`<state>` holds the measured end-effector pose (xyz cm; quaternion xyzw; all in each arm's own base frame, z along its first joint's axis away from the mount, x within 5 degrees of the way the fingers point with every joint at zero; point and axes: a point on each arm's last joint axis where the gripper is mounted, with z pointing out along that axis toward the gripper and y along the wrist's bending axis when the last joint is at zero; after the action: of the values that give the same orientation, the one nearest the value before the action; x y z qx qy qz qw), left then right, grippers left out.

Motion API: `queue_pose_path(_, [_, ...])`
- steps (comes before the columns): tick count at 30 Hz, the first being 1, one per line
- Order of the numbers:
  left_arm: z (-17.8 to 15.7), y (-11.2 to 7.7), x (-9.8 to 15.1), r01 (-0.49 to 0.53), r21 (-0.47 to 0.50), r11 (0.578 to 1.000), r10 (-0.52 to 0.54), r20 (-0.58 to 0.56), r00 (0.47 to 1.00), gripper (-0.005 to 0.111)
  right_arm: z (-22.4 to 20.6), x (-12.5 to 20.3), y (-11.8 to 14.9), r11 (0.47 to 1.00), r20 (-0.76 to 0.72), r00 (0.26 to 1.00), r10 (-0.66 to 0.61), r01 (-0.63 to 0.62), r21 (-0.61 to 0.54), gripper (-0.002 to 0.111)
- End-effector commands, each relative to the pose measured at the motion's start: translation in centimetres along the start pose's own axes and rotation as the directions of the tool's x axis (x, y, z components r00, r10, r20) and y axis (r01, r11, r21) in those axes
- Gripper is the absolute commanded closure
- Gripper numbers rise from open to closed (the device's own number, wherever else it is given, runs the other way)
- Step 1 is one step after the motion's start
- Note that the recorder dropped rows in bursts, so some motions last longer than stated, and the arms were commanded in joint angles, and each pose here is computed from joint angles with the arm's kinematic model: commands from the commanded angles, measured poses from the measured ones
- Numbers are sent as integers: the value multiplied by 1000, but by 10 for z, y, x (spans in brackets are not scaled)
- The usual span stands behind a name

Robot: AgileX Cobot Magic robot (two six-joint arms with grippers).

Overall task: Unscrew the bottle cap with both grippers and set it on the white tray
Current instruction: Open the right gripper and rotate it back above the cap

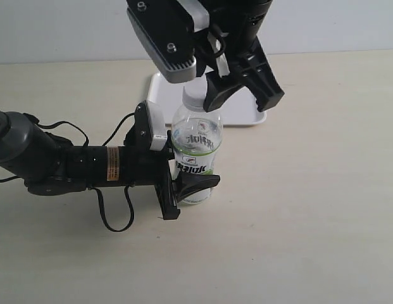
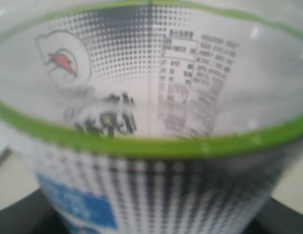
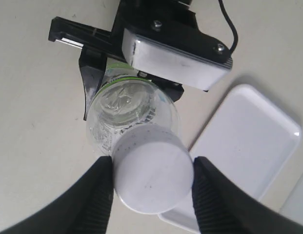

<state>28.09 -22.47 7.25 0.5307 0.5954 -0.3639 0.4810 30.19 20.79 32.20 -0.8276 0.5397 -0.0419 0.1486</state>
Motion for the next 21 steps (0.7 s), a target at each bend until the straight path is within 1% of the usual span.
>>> queue_pose_path(1, [0, -2, 0, 2, 7, 1000, -2, -18, 1000, 107, -2, -3, 0, 991, 27, 991, -133, 133, 15, 108])
queue_pose_path(4, [0, -2, 0, 2, 7, 1000, -2, -18, 1000, 107, -2, -3, 0, 982, 30, 981, -190, 190, 17, 108])
queue_pose_path(12, [0, -2, 0, 2, 7, 1000, -2, -18, 1000, 107, -2, -3, 0, 975, 29, 974, -224, 223, 18, 108])
queue_pose_path(14, [0, -2, 0, 2, 7, 1000, -2, -18, 1000, 107, -2, -3, 0, 977, 30, 977, -213, 213, 18, 104])
queue_pose_path(15, [0, -2, 0, 2, 7, 1000, -2, -18, 1000, 107, -2, -3, 0, 978, 30, 978, -208, 208, 17, 101])
queue_pose_path(16, [0, -2, 0, 2, 7, 1000, -2, -18, 1000, 107, -2, -3, 0, 983, 30, 983, -183, 183, 17, 92])
queue_pose_path(17, [0, -2, 0, 2, 7, 1000, -2, -18, 1000, 107, -2, -3, 0, 986, 30, 985, -168, 167, 16, 85])
queue_pose_path(18, [0, -2, 0, 2, 7, 1000, -2, -18, 1000, 107, -2, -3, 0, 992, 31, 991, -128, 128, 15, 71])
queue_pose_path(19, [0, -2, 0, 2, 7, 1000, -2, -18, 1000, 107, -2, -3, 0, 994, 31, 993, -111, 111, 14, 64])
queue_pose_path(20, [0, -2, 0, 2, 7, 1000, -2, -18, 1000, 107, -2, -3, 0, 998, 32, 998, -57, 56, 13, 51])
queue_pose_path(21, [0, -2, 0, 2, 7, 1000, -2, -18, 1000, 107, -2, -3, 0, 1000, 33, 999, -15, 15, 11, 46])
